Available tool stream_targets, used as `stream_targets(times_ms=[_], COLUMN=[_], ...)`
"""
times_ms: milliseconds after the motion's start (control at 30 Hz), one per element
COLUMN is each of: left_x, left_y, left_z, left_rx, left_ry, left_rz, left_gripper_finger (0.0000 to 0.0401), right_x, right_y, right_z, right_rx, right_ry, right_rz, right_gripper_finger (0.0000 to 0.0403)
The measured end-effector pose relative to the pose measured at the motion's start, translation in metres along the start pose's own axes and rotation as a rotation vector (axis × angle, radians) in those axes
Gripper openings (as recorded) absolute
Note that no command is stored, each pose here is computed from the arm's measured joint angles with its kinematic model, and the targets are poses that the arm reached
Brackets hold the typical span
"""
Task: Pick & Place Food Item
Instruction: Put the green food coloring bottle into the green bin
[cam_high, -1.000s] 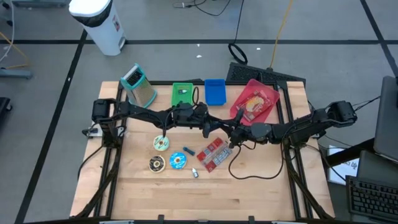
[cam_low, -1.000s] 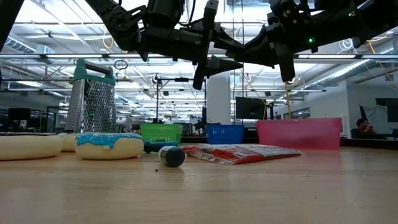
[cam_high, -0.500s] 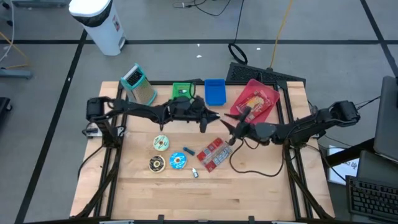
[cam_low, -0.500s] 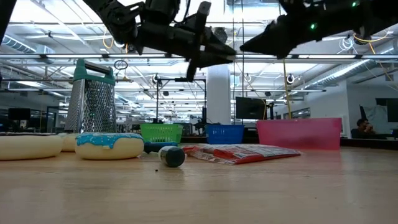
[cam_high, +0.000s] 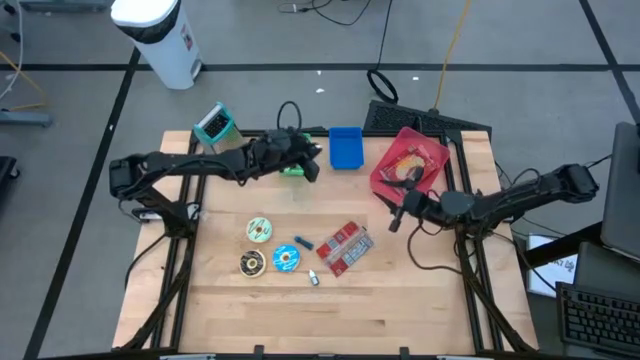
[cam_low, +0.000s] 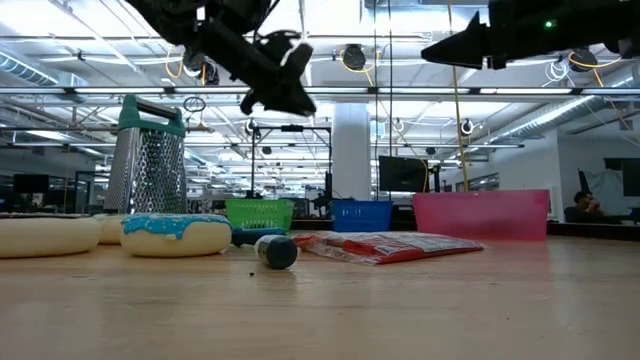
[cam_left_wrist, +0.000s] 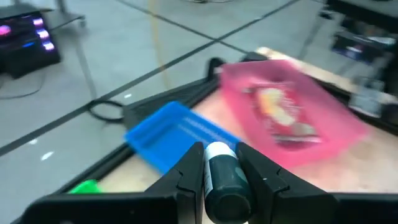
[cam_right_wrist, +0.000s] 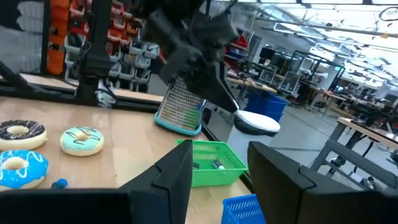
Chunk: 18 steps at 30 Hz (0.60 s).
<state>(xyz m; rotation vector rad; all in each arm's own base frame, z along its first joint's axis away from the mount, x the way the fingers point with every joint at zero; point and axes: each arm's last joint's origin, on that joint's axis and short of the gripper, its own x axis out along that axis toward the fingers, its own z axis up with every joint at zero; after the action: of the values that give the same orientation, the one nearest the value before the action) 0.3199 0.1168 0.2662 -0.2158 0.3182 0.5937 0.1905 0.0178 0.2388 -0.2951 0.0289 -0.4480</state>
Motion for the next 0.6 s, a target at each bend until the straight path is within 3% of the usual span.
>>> stream_targets(times_ms=[167,333,500,600], left_x=[0.008,0.006,0.000,-0.002], left_y=[0.031,0.062,0.072,0.071], left_z=[-0.019,-0.055,-0.084,-0.089], left_rx=[-0.075,-0.168,-0.201,-0.224], left_ry=[-0.012,-0.069,-0.057,-0.059], left_rz=[0.091,0.239,0.283,0.274], left_gripper_finger=[0.0069,0.0069,0.0069,0.0069], right_x=[-0.010,-0.012,-0.010,-0.009], right_y=[-0.008,-0.012,-0.015,-0.017], right_z=[-0.007,-0.013,-0.015,-0.016], right_rx=[0.034,0.033,0.046,0.048], right_ry=[-0.043,-0.037,-0.026,-0.021], right_rz=[-0.026,-0.044,-0.066,-0.077], right_gripper_finger=[0.0141,0.0141,0.0139,0.0139])
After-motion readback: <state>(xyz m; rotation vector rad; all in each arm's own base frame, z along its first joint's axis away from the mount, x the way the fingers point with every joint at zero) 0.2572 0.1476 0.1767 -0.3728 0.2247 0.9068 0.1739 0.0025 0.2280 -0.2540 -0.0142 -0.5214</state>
